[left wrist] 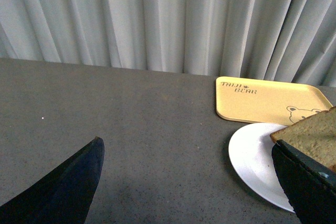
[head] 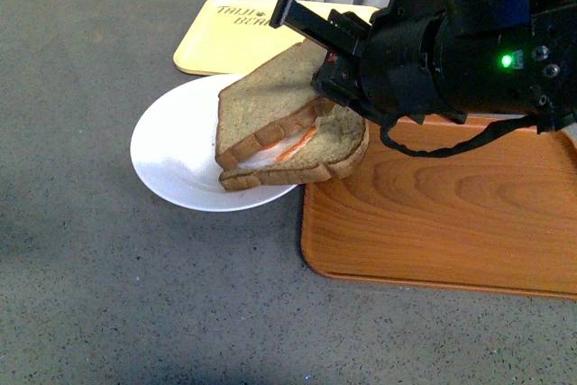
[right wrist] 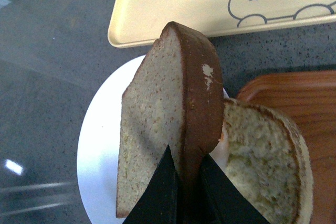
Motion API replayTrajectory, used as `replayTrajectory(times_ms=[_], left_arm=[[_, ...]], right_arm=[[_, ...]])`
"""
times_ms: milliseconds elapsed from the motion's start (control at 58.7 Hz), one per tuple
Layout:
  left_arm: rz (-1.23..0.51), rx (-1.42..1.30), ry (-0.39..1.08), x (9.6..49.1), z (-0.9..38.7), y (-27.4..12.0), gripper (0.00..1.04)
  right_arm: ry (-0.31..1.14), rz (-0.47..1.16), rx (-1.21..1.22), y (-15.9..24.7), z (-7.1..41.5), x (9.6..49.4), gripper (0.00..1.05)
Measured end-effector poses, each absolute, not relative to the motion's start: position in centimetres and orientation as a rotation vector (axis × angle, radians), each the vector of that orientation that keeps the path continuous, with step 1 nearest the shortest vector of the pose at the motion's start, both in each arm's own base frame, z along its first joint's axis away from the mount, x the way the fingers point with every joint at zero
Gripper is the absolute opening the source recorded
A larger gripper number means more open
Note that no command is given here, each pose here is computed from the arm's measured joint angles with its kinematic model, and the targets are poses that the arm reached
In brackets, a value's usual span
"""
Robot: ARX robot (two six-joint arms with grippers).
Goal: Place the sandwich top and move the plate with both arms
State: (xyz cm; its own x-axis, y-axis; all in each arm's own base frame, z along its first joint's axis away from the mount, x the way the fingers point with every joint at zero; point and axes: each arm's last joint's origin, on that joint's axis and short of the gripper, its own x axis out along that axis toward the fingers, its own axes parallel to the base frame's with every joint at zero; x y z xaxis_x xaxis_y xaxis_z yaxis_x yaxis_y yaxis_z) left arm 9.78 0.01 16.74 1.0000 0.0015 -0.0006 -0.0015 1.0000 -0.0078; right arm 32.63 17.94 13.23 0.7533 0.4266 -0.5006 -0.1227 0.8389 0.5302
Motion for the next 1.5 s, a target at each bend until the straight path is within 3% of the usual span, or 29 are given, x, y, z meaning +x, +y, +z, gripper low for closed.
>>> replayTrajectory(times_ms=[51,460,579,647,784,903,1329,1499], left_arm=[[0.001,-0.008,0.001,9.8,16.7,0.0,0.96],[0.001,-0.008,0.001,9.8,16.7,0.0,0.96],[0.001,-0.008,0.001,9.8,16.7,0.0,0.96],[0.001,-0.008,0.001,9.8,16.7,0.0,0.96],[0.001,-0.008,0.001,9.8,16.7,0.0,0.96],[0.001,-0.008,0.001,9.8,16.7,0.0,0.96],[0.001,-0.008,0.001,9.8,16.7,0.0,0.96],[0.001,-0.008,0.001,9.8,16.7,0.0,0.96]], right_arm=[[0.658,0.309,0.494,17.9,13.2,32.3,0.03],[0.526,0.285,0.438,16.0,16.6,29.6,0.71],[0.431,0.225,0.405,13.5,18.3,29.2,0.92],[0.374,0.174,0.392,11.5,19.4,29.1,0.97],[0.24,0.056,0.328,7.3,21.8,28.4,0.95],[0.01,0.002,0.154,5.3,22.2,26.6,0.75],[0.009,0.002,0.009,2.0,18.7,19.7,0.01],[0.011,0.007,0.005,1.4,18.1,18.1,0.02]])
